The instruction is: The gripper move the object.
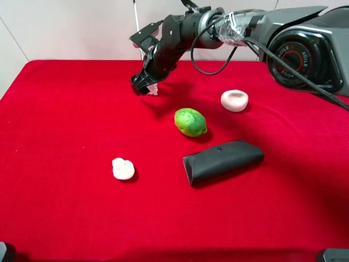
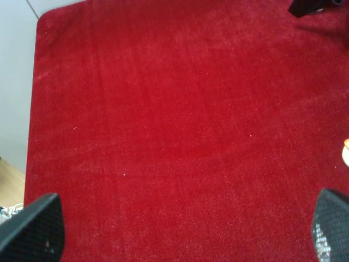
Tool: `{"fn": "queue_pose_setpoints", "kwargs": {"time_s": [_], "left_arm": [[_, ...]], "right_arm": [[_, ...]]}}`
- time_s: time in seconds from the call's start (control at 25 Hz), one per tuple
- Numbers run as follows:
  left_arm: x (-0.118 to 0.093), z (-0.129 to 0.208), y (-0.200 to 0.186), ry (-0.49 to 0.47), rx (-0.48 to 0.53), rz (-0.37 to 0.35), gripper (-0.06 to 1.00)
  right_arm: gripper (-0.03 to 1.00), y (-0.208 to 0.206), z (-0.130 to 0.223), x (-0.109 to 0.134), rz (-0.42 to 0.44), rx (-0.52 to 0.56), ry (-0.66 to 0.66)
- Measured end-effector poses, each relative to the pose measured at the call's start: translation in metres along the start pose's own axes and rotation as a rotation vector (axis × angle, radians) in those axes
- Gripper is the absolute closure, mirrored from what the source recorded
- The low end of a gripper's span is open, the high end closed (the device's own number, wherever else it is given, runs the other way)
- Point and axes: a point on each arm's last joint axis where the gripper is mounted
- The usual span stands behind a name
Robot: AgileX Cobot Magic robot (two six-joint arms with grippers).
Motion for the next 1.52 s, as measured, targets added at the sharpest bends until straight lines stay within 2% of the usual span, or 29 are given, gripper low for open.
{"fn": "queue_pose_setpoints", "kwargs": {"time_s": [0.24, 0.6, 1.52], "left_arm": [[0.0, 0.0, 0.0, 0.0, 0.0, 0.0, 0.07], [0.0, 0.0, 0.0, 0.0, 0.0, 0.0, 0.07], [0.0, 0.0, 0.0, 0.0, 0.0, 0.0, 0.07]], "right_arm": [[0.34, 0.0004, 0.0007, 0.0006, -0.006, 0.005, 0.003], [0.61, 0.0004, 0.0008, 0.0008, -0.009, 0.006, 0.005], [0.61, -0.0023, 0.001, 0.0016, -0.034, 0.018, 0.027]]}}
Point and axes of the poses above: a point on each arm's last joint axis where the gripper is mounted, y pointing out along that axis toward the gripper, x along the wrist's bending axis when the last joint is at zero, z = x × y, and after that the axes turned 12 degrees about -y, right-handed
